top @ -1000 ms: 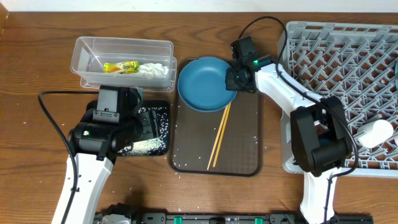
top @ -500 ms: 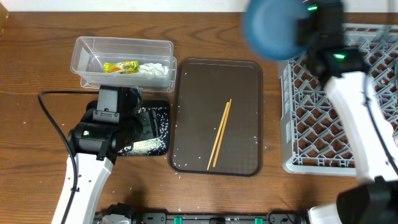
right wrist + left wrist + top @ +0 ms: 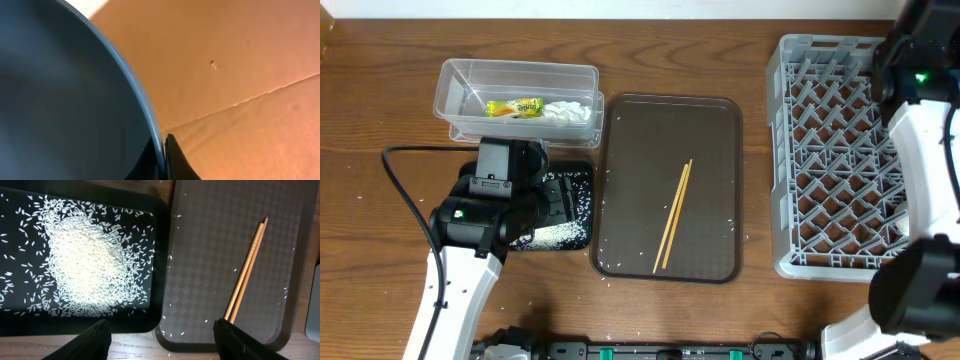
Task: Sort waste into correct bins and load items into the dishwasher rack
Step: 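Lower the blue plate into the dish rack and open the right gripper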
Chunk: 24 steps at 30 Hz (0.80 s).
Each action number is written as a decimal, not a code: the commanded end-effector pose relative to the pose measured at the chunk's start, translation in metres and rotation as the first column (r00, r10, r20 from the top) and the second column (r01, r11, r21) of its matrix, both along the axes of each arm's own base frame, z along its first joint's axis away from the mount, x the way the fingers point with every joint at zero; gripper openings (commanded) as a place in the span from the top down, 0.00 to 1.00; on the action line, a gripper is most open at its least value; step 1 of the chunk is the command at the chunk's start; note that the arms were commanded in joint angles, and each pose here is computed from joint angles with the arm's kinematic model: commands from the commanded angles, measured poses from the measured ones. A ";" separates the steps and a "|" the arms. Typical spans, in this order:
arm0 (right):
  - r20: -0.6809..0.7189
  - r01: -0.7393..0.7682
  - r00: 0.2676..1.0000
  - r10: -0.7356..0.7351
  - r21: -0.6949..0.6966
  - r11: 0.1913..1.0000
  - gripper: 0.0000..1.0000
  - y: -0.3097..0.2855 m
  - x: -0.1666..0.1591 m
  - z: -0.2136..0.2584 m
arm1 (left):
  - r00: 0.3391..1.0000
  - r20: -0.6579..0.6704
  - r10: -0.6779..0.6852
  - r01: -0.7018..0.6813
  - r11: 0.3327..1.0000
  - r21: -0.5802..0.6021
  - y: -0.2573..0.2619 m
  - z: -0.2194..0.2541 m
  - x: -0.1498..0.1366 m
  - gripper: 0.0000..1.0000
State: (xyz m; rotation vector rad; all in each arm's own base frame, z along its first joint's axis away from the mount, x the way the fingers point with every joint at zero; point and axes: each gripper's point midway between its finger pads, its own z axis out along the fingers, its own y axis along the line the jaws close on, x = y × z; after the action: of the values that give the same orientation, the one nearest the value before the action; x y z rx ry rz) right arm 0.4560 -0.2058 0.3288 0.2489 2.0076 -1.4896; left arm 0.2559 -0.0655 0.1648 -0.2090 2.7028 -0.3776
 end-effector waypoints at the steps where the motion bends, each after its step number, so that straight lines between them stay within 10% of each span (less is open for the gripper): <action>1: -0.058 0.055 0.997 -0.056 -0.022 0.998 0.99 -0.012 -0.002 -0.015 | 1.000 0.001 0.008 -0.008 1.000 0.001 0.002 0.002 0.002 0.32; 24: -0.156 0.081 0.984 -0.085 -0.033 0.996 0.99 -0.044 0.008 -0.054 | 1.000 -0.003 0.008 -0.008 1.000 0.001 0.002 0.001 0.001 0.31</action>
State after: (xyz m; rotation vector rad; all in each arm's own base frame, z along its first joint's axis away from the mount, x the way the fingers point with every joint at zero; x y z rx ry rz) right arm 0.4631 -0.2517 0.2732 0.2263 2.1204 -1.6391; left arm 0.2558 -0.0655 0.1648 -0.2090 2.7032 -0.3781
